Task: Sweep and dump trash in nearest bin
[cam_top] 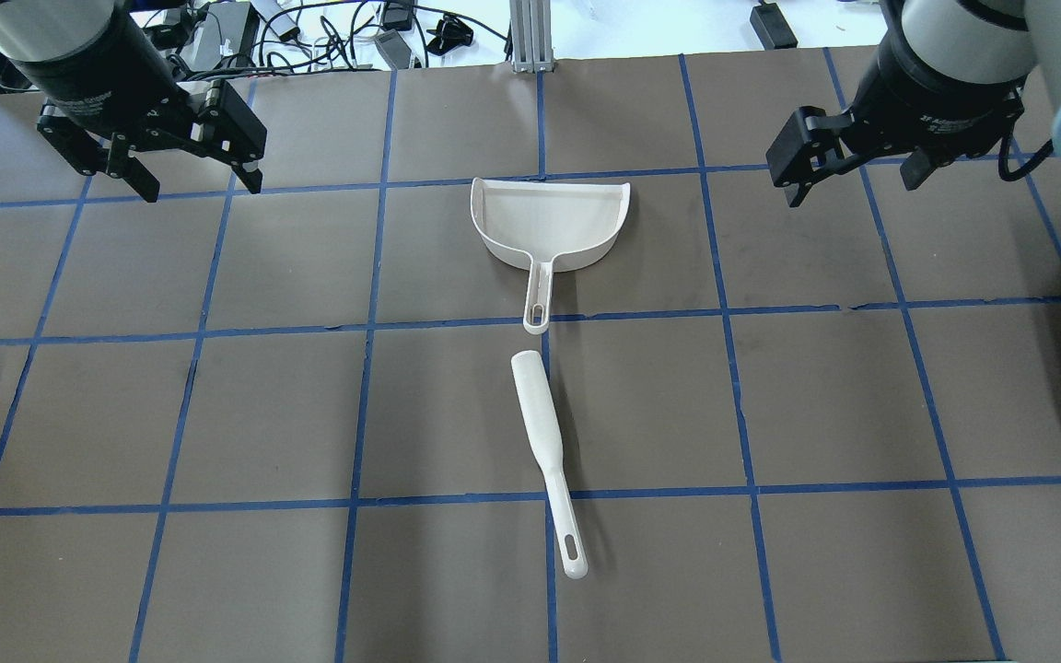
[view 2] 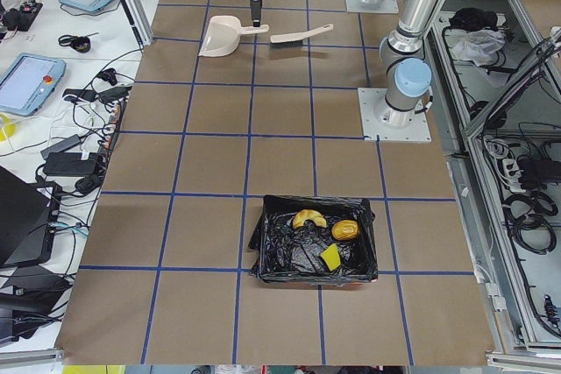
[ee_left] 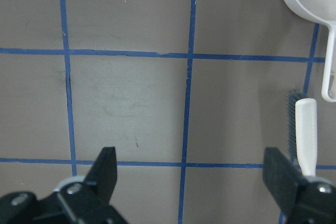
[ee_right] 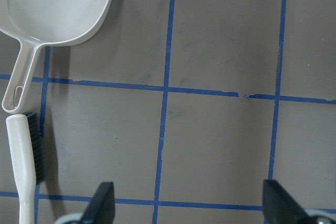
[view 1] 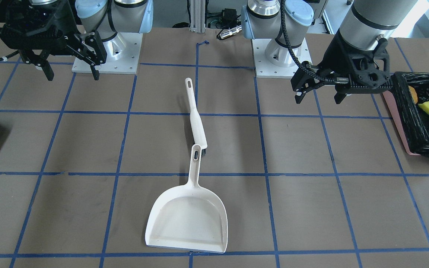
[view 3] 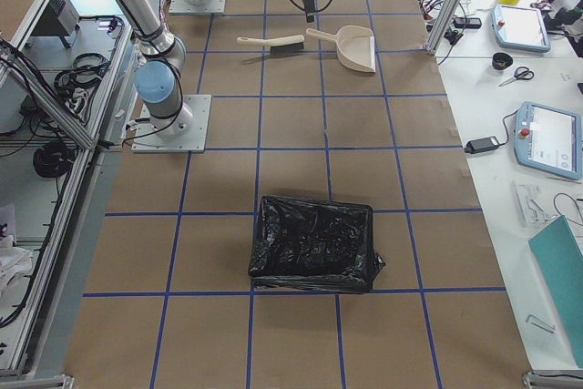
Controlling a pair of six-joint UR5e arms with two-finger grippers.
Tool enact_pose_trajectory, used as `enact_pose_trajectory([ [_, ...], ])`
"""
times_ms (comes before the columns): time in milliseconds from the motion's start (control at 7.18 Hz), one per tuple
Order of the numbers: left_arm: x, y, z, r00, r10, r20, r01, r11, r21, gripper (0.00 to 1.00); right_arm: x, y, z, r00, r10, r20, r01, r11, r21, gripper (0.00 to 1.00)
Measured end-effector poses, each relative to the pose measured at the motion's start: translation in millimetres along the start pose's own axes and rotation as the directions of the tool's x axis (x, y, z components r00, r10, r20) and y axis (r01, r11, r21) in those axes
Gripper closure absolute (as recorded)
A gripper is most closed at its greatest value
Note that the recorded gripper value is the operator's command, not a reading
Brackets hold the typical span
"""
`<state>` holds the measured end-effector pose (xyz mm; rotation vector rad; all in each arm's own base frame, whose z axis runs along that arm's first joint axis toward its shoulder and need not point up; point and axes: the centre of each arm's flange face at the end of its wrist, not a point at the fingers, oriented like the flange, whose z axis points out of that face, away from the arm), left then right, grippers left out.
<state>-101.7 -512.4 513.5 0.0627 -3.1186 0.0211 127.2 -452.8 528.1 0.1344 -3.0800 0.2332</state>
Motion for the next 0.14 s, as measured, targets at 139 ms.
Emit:
enact_pose_trajectory([
  [139, 3.7, 2.2, -0.1, 1.000, 0.002, 0.000, -0.002, 1.000, 0.000, 0.00, 0.0, 0.2, 0.1, 1.000, 0.000, 0.000, 0.000, 1.000, -0.001, 0.00],
])
